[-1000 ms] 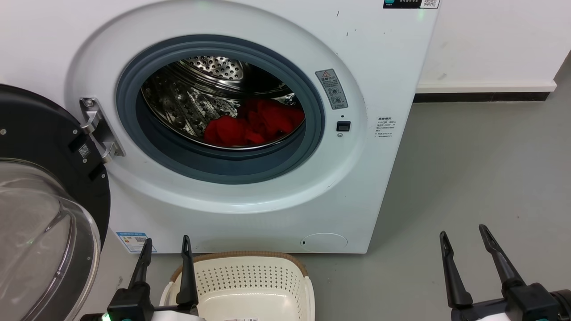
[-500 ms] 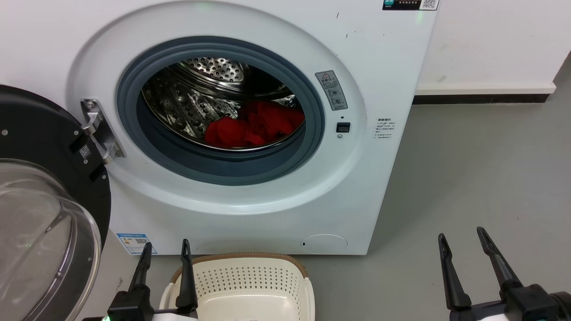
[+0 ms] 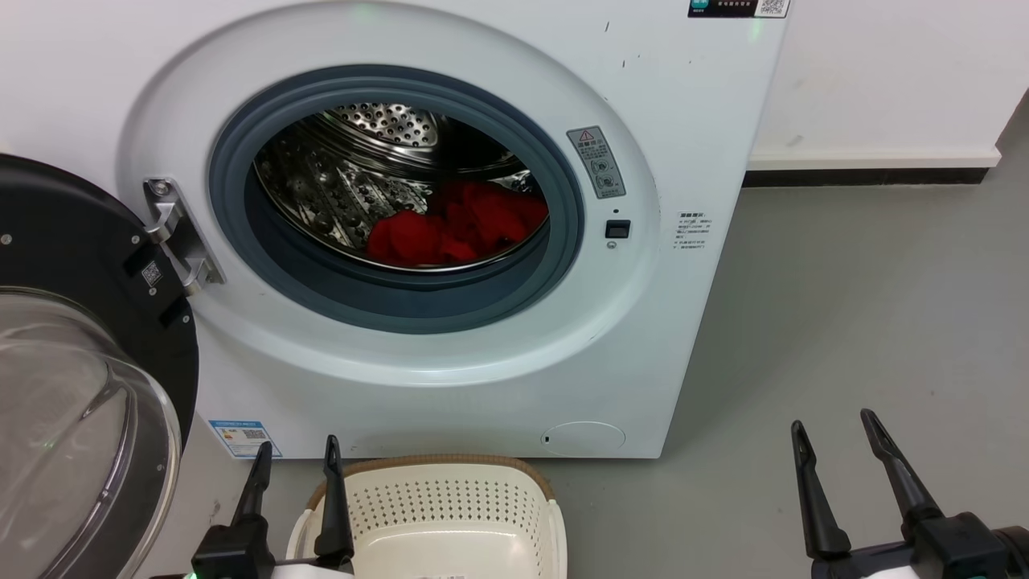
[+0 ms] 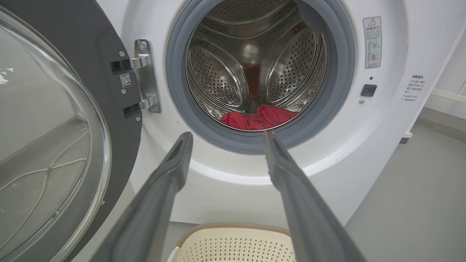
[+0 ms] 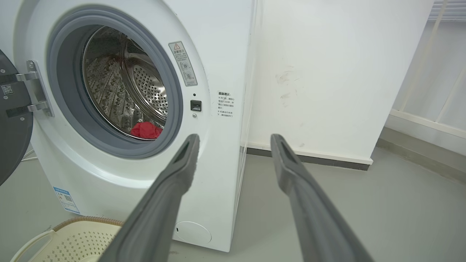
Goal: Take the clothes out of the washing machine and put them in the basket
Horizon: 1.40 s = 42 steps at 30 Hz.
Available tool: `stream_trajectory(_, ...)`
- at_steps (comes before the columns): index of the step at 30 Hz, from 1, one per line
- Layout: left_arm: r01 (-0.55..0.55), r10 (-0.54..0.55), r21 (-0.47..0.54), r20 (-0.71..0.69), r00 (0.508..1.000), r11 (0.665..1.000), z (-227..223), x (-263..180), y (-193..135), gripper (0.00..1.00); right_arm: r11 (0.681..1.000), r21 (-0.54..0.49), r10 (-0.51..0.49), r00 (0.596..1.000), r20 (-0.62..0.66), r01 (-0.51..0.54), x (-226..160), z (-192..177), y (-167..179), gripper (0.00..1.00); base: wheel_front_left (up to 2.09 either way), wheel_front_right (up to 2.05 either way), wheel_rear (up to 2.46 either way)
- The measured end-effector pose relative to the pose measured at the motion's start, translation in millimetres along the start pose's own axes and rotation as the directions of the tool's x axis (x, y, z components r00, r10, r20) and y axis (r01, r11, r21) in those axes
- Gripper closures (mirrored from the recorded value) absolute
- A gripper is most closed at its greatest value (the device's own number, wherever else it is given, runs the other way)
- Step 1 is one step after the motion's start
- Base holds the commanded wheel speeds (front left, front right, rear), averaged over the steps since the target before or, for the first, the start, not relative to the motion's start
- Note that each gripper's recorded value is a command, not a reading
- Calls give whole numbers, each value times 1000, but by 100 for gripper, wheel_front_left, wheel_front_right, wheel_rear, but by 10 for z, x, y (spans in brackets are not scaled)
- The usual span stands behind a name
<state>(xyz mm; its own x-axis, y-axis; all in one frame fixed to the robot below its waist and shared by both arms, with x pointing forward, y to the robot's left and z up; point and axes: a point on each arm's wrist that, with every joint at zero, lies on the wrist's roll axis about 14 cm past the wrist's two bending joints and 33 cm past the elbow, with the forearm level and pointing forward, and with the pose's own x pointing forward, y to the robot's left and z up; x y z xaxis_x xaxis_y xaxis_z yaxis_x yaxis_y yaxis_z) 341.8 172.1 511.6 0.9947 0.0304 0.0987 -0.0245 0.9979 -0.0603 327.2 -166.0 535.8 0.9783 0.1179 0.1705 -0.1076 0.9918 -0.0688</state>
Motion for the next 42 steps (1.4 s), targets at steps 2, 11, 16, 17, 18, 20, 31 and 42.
stream_trajectory(2, -4, 4, -4, -3, 1000, 1000, -12, 21, 18, 0, 1000, 2, -1, 1000, -2, 1, 2, -7, -4, 0, 0, 0, 0)
stream_trajectory(11, 70, -70, -17, 8, 997, 997, 4, 402, -96, 0, 1000, 7, -4, 1000, -18, 4, 37, -59, -11, 0, 0, 0, 0)
stream_trajectory(16, 119, -119, -12, 11, 993, 993, 13, 804, -187, 0, 1000, 7, -14, 1000, -21, 14, 126, -83, -53, 0, 0, 0, 0)
stream_trajectory(17, 127, -127, -9, 11, 992, 992, 17, 913, -196, 0, 1000, 6, -17, 1000, -19, 17, 173, -84, -68, 0, 0, 0, 0)
stream_trajectory(18, 136, -136, -3, 7, 991, 991, 5, 1013, -207, 0, 1000, 7, -20, 1000, -17, 20, 213, -87, -82, 0, 0, 0, 0)
stream_trajectory(20, 150, -150, 8, 0, 989, 989, -20, 1223, -215, 0, 1000, 9, -25, 999, -23, 25, 280, -119, -107, 0, 0, 0, 0)
stream_trajectory(31, 232, -228, 71, -60, 972, 970, -354, 2396, -420, 0, 997, 8, -70, 994, -88, 71, 652, -466, -314, 0, 0, 0, 0)
stream_trajectory(42, 250, -225, 116, -193, 955, 961, -1129, 3263, -513, 0, 993, -1, -116, 979, -167, 118, 895, -919, -531, 0, 0, 0, 0)
